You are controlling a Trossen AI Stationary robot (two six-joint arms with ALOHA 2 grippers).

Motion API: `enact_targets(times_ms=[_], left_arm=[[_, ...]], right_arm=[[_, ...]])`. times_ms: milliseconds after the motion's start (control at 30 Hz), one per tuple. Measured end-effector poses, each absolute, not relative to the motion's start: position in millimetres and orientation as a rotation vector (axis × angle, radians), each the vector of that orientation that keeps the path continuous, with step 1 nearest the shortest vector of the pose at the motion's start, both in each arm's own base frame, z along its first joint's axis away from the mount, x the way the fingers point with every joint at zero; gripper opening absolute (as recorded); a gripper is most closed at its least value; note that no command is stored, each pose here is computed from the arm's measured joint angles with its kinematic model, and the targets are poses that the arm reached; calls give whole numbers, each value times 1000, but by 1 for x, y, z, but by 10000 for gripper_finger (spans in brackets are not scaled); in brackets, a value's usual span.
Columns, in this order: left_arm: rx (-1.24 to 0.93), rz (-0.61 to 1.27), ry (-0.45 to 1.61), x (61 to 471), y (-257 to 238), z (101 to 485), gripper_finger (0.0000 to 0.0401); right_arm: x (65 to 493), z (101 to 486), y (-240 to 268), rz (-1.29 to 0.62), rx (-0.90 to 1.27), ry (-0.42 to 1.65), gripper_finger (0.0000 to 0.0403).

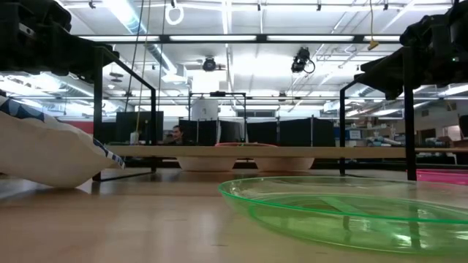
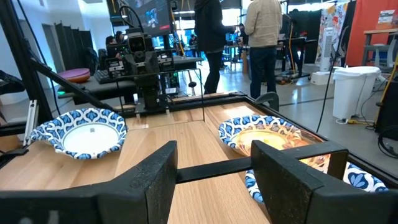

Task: Place and stack plates onto a shelf
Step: Put the orange bowl on the shelf

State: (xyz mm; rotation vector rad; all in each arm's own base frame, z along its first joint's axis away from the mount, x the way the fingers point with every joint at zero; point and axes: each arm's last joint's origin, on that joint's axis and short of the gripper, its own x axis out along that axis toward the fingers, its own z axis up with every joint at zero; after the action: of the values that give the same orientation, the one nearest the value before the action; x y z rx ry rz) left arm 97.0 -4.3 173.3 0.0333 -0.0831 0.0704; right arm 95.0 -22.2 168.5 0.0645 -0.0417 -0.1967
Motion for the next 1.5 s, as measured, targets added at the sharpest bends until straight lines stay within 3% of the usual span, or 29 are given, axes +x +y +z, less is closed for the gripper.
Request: enact_targets(times_ms=[300,767,1200,1500], left_arm=[[33,70,-83,97,-4,173,117],[33,70,-83,97,-4,173,117],[33,70,-83,97,-4,173,117],[33,70,-83,97,-4,173,117]], right_arm=[[95,173,-23,-220,56,-90,242],[94,173,-23,-241,96,-96,394],[92,188,-23,-208,239,-263,382],[81,229,-22,-265,237,-386,382]])
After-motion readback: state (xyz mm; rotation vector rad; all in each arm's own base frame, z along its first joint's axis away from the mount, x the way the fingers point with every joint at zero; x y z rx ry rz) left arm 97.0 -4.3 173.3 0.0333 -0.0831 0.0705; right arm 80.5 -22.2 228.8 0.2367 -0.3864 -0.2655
